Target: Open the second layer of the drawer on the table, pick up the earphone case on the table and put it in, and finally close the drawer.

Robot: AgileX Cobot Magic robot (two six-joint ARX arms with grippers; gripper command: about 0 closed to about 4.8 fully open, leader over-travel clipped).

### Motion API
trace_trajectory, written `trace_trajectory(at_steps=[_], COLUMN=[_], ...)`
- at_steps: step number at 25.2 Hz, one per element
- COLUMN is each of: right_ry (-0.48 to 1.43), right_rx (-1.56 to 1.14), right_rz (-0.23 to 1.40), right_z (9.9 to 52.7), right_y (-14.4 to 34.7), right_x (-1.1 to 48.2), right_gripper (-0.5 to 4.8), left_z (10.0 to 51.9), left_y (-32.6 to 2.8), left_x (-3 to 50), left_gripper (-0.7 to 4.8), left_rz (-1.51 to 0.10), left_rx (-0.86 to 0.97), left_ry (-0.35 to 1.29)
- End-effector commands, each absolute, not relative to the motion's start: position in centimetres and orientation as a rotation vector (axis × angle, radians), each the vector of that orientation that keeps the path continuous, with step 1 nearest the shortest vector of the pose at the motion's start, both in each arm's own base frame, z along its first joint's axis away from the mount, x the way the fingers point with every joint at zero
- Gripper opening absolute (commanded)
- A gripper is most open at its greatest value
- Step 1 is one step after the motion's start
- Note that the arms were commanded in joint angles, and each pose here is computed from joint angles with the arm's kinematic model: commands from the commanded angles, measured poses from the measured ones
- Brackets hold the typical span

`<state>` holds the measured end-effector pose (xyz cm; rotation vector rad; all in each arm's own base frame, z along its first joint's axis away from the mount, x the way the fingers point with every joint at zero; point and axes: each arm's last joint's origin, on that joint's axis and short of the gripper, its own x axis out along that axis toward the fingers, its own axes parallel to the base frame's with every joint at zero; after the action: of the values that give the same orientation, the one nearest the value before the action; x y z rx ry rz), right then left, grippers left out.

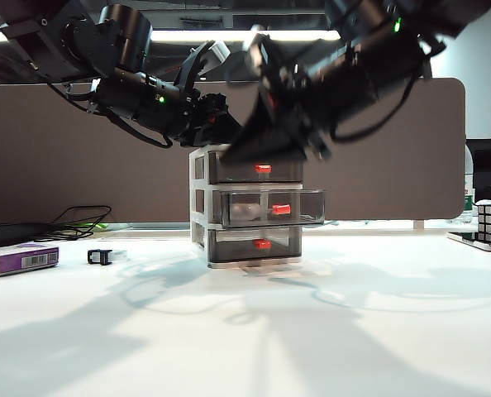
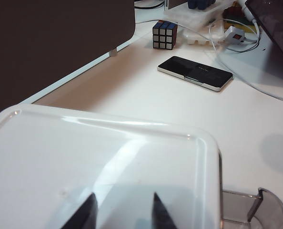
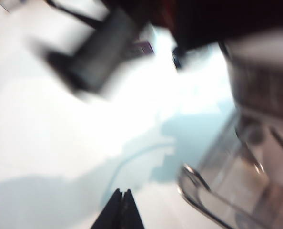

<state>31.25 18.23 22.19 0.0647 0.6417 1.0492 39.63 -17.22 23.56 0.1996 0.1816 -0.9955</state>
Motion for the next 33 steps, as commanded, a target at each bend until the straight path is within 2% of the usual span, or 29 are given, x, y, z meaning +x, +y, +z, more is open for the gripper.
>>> trace_trajectory(at_steps=[1, 6, 16, 22, 29, 31, 33], right_ry=[0.676, 0.689, 0.632, 0.596, 0.594, 0.648, 0.639], right_rx=[0.053, 0.030, -0.002, -0.047, -0.045, -0.034, -0.128], right_rz=[1.014, 0.944, 0.908, 0.849, 0.854, 0.893, 0.859], right_z=[20.8, 18.6, 19.1, 19.1, 19.4, 19.3, 20.4], right_y=[18.3, 18.7, 19.8, 19.9, 19.9, 19.7, 19.8], right_x=[31.9, 32.9, 36.1, 36.8, 36.9, 36.4, 35.1], right_gripper=[-0.05, -0.06, -0.05, -0.05, -0.05, -0.05, -0.06], left_z=[21.9, 21.9, 21.9, 21.9, 21.9, 21.8, 21.8], left_y=[-17.1, -17.1, -17.2, -17.2, -17.2, -17.1, -16.5], left_x=[39.6, 39.6, 39.5, 39.5, 39.5, 39.5, 39.6], left_gripper=[1.42, 1.42, 1.42, 1.42, 1.42, 1.57, 1.93], left_rz=[-0.996, -0.996, -1.014, -1.014, -1.015, -1.015, -0.998], left_rx=[0.194, 0.194, 0.189, 0.189, 0.188, 0.187, 0.183], left_ry=[0.272, 0.272, 0.272, 0.275, 0.278, 0.287, 0.309])
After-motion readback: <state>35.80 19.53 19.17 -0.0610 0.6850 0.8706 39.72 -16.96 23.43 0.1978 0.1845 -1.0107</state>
